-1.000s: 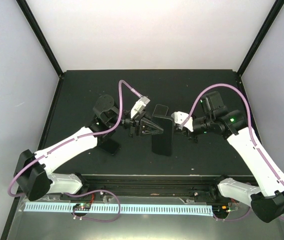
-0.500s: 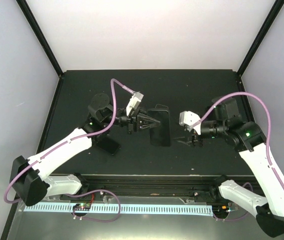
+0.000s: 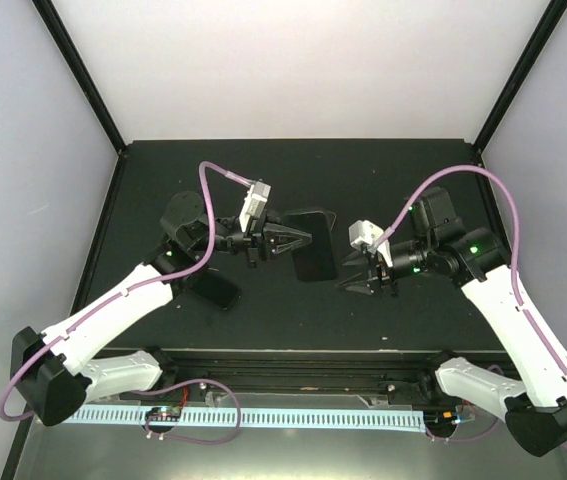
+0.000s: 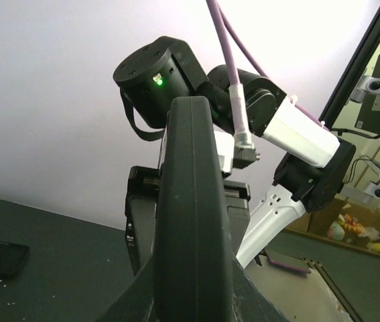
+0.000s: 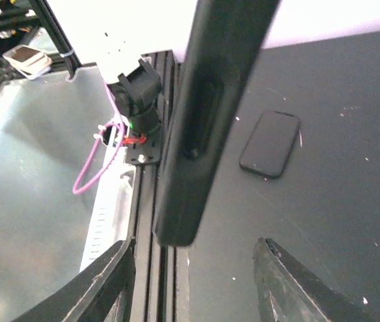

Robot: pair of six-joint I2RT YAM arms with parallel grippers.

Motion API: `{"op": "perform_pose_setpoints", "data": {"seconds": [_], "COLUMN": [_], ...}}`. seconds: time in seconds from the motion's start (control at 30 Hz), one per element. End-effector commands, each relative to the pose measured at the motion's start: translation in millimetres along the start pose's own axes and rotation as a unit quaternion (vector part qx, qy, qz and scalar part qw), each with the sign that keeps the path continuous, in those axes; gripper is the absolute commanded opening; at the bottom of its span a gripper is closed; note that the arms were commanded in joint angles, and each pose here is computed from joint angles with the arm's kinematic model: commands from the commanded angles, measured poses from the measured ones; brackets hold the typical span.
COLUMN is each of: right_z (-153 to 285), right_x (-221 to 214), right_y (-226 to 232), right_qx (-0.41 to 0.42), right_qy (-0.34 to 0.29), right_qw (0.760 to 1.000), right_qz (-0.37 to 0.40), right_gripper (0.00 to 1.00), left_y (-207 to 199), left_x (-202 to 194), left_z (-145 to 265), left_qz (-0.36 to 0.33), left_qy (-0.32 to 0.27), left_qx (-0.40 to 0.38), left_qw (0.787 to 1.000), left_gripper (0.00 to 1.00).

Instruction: Take the phone out of the phone case

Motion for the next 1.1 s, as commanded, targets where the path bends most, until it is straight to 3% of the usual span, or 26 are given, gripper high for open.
{"op": "perform_pose_setpoints", "data": {"seconds": [0.0,0.1,0.3,0.43,1.07], "right_z": [5.5,5.3,4.6,5.0,11.8], "right_x": [18.8,17.9,11.7,5.3,-7.4], "right_y": [7.9,9.5,9.8,6.8,-11.8], "right_qx": [0.04,0.044,0.03,-0.003,-0.088], "right_qy": [-0.039,-0.041,-0.032,-0.013,0.095], "right_qw": [0.998,0.998,0.999,0.999,0.979], "right_qz": [0.0,0.0,0.02,0.048,0.16], "right_gripper": [0.49,0.46,0.2,0.12,0.11], "left_y": [-4.3,-2.3,-0.1,-1.0,-13.4], "left_x": [11.2,10.3,8.6,7.5,5.8], "left_z": [1.3,0.8,-1.1,-4.1,-12.5], "left_qz": [-0.034,-0.031,-0.023,-0.012,0.024], "left_qy": [-0.021,-0.02,-0.015,-0.006,0.033], "left_qx": [0.001,0.002,-0.004,-0.029,-0.113], "left_qw": [0.999,0.999,1.0,0.999,0.993], "left_gripper": [0.02,0.02,0.02,0.02,0.02]}}
Point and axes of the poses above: each gripper's point midway between its finger pads, its own z axis back along the fingers, its own y axis along the line the jaws close on, x = y × z, the point moved 7 cm from there along z, back along the fingers, and after that the axes turned 3 degrees about z, right-handed, at the moved point
